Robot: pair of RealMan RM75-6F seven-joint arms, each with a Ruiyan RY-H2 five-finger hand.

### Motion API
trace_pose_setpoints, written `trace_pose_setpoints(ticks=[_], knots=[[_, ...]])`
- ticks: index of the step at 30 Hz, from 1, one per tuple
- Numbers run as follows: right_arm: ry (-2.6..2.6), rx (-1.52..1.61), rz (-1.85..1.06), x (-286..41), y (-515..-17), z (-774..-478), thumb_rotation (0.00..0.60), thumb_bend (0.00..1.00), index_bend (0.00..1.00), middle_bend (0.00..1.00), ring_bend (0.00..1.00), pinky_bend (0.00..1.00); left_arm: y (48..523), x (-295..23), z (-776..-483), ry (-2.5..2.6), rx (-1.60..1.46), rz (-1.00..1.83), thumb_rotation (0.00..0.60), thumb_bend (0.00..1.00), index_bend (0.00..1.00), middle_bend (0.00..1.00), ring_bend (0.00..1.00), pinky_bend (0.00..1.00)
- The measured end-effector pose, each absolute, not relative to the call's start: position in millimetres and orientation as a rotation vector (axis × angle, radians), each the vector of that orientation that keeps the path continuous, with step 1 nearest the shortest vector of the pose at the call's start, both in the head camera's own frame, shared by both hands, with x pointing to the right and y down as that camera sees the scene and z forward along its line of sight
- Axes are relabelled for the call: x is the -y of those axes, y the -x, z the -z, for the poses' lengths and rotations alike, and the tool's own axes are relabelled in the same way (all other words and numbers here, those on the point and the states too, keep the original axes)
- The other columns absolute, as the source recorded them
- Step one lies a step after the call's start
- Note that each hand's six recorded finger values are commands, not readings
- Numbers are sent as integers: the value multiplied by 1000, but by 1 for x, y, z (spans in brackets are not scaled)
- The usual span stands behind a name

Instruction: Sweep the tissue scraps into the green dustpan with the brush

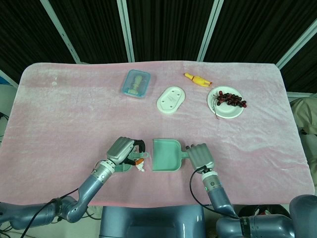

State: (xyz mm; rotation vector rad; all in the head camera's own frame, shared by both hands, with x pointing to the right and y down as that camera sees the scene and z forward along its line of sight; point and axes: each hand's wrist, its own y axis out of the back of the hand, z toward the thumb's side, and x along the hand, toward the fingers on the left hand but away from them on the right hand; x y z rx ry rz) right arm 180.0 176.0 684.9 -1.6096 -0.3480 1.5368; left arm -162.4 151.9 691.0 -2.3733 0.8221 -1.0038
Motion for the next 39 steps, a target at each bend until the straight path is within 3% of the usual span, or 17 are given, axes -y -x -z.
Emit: trace_pose_setpoints(ticks=[39], knots=[[1614,355,-1543,-176,-178,-685,600,451,460,480,564,655,132,-145,-695,2423,-808,963,600,324,621,656,874,1000]])
